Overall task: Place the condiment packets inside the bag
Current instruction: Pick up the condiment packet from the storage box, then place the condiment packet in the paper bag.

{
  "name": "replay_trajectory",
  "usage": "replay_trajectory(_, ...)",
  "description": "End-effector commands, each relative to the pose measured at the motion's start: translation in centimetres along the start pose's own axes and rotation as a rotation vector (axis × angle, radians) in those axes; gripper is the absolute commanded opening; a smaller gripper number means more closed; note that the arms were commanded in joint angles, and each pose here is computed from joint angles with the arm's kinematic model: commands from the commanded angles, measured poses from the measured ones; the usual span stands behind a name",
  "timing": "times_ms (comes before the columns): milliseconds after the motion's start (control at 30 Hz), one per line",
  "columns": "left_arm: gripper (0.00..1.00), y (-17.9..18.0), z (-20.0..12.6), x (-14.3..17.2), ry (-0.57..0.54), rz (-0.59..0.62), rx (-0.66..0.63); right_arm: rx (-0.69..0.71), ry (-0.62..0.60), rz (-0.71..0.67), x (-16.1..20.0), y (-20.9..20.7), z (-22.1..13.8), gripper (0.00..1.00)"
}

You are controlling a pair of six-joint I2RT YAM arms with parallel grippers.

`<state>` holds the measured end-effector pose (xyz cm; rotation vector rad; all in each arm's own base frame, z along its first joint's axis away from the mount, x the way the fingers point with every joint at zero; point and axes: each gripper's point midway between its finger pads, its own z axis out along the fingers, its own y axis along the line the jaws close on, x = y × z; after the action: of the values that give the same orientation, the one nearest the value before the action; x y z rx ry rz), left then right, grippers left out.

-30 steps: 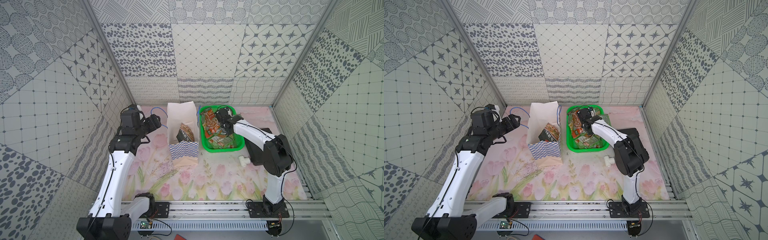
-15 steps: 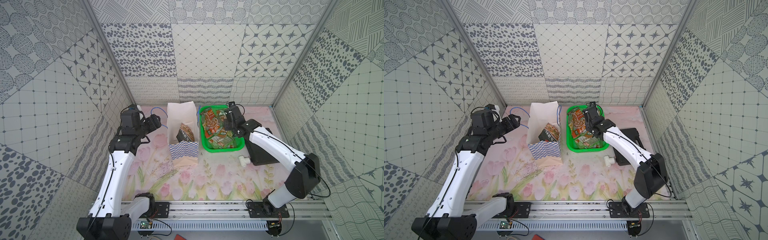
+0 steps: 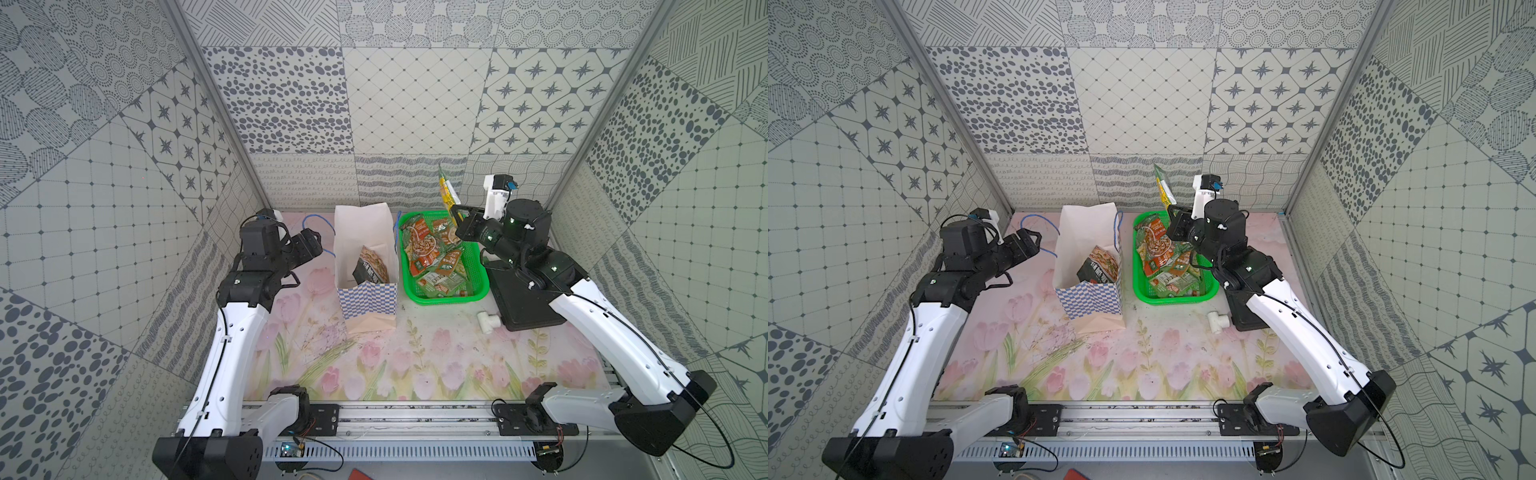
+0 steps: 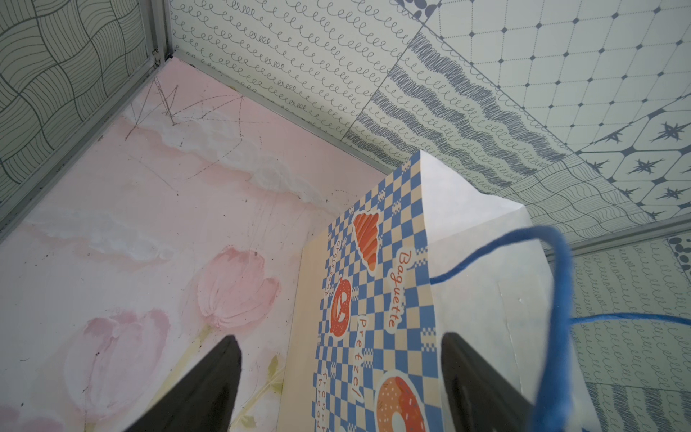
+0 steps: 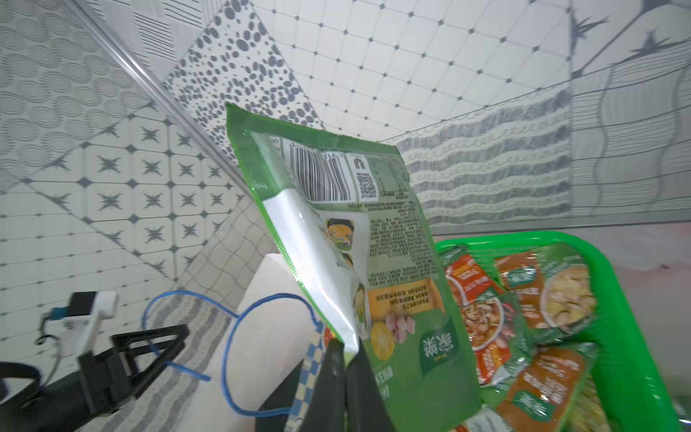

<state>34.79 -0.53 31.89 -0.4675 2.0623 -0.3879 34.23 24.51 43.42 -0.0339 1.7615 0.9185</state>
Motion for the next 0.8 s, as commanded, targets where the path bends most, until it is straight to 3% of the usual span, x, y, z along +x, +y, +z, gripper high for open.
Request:
replay_trajectory(0,0.87,-0.6,-0.4,-0.6,-0.024,0.008,0.029,-0.366,-0.011,0.118,-1.4,8.6,-0.4,0.0)
replay_trajectory(167,0.87,-0.7,-0.4,-0.6,-0.024,0.008,0.031,-0.517,0.025,0.137,0.3,14.4,-0.5,0.0)
replay_trajectory(333,0.87,-0.7,-0.5,-0.6,-0.026,0.008,0.033,-0.593,0.075,0.165,2.9,17.6,0.8,0.0)
replay_trajectory(500,0.87,-0.7,-0.5,-0.7,-0.028,0.009,0.032,-0.576,0.121,0.178,5.9,18.2,3.4,0.0)
replay_trajectory(767,0.87,-0.8,-0.7,-0.7,-0.029,0.01,0.035,-0.473,0.182,0.166,10.1,15.9,7.1,0.02)
